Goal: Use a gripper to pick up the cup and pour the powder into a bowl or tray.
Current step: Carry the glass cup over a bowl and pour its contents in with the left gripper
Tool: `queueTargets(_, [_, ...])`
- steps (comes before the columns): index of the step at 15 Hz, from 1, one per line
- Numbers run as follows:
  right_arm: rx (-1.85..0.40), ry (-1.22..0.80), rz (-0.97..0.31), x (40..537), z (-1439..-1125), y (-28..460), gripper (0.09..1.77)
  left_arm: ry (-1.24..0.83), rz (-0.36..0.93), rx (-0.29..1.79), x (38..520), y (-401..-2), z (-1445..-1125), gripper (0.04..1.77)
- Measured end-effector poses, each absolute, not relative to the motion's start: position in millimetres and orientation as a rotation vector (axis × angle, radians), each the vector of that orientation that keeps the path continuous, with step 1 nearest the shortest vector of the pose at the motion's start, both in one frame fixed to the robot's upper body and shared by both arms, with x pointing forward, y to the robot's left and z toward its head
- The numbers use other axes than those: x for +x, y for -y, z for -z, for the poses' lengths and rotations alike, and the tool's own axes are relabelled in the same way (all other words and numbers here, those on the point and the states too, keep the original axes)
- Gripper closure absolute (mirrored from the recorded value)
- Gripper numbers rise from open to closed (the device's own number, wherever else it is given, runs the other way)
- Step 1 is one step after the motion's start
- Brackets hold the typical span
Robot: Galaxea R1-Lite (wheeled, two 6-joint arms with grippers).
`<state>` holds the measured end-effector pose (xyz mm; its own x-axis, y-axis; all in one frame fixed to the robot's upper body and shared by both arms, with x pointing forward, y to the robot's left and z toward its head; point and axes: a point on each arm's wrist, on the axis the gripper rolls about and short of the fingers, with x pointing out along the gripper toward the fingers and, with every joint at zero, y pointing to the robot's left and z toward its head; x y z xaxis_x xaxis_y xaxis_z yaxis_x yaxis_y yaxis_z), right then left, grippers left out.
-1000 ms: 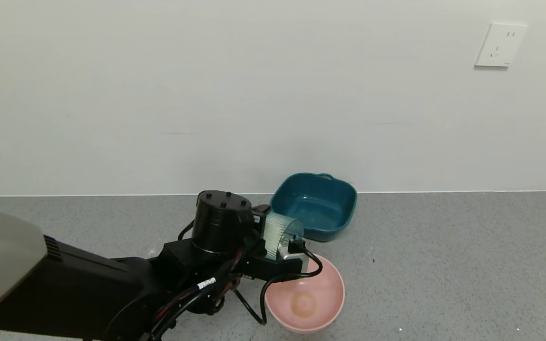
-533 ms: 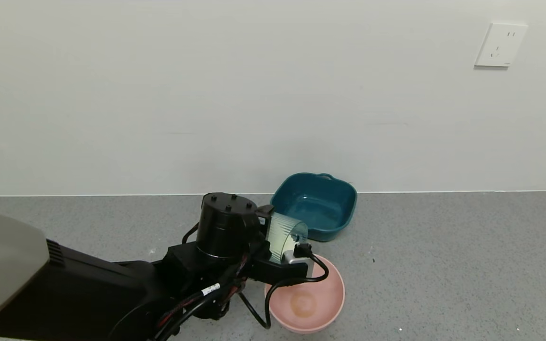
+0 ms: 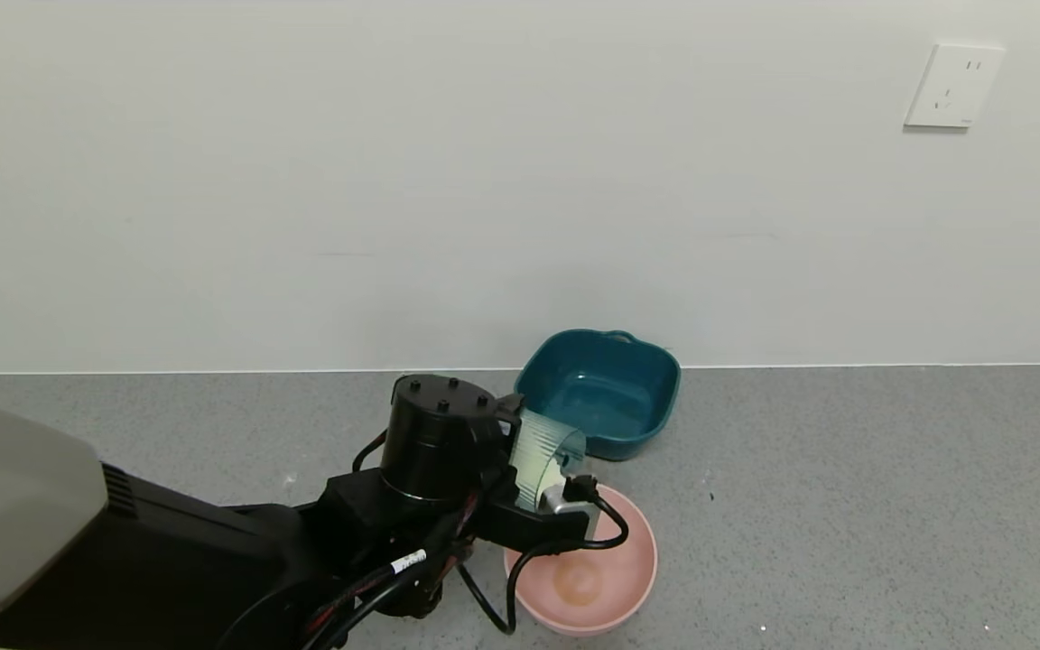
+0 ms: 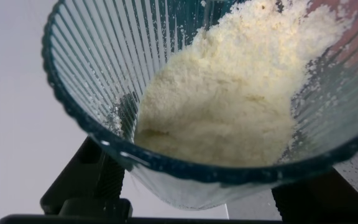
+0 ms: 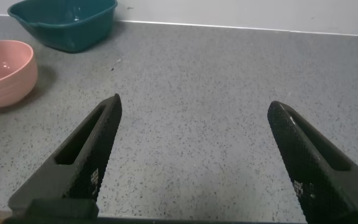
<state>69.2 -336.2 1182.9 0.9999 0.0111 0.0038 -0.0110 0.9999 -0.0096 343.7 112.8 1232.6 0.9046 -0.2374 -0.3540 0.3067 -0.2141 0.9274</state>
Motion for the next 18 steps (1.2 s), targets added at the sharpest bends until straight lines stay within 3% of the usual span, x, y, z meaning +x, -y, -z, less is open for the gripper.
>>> queueTargets(18, [-0.010,0.004,-0.011,69,-1183,336,0.15,0.036,0.422,1.877,331,-92,-1230,0.51])
